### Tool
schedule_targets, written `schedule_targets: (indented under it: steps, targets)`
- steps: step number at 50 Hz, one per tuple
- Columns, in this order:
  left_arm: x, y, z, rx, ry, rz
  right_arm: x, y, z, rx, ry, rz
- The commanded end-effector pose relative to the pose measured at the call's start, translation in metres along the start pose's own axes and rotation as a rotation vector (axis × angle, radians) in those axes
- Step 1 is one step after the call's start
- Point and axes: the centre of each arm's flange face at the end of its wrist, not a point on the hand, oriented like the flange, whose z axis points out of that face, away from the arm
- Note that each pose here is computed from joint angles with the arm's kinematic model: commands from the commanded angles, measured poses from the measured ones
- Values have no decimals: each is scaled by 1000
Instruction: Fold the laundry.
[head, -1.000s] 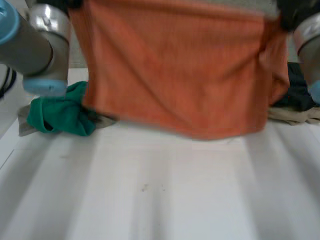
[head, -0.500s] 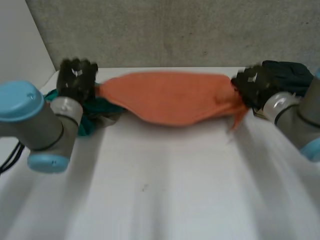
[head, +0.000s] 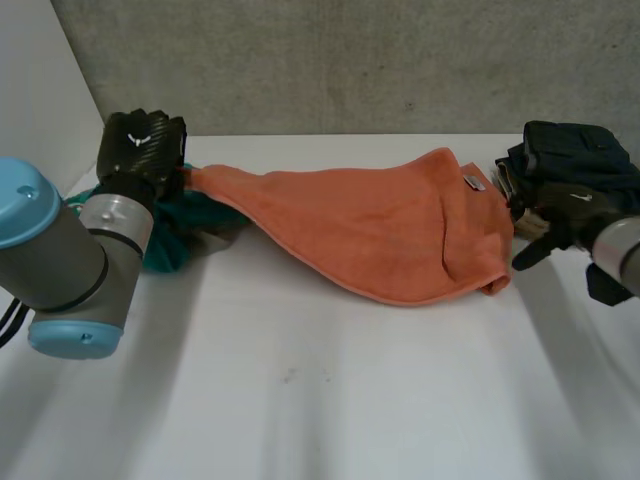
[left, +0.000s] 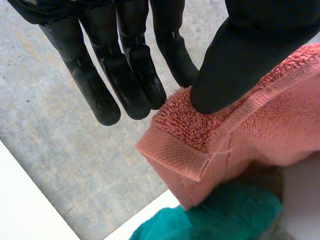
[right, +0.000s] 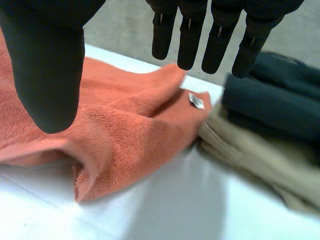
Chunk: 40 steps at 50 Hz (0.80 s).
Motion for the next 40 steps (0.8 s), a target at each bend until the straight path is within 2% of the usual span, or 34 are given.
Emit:
schedule_targets:
  steps: [1,13,19,25,29,34,40]
  targets:
    - [-3,-10,3,14,-4,-11,12,12,-8,-73,30,106]
    - [-3,-12,2,13,-4,-19,-5,54,17,-176,-61,113]
    - [-5,-11,2,0,-3,-26,-8,53,17,-145,-61,69]
    - [-5,-13,2,4,-2,-27,-13,31,-8,-73,-60,-96]
    - [-6,-14,3,6,-5,-27,-20,42,-20,-105,-78,-227]
    - [-7,-20,4,22,-10,-28,-23,51,-19,-89,-86,-307]
    - [-9,-26,7,43,-16,-41,-19,63,-3,-64,-79,-332]
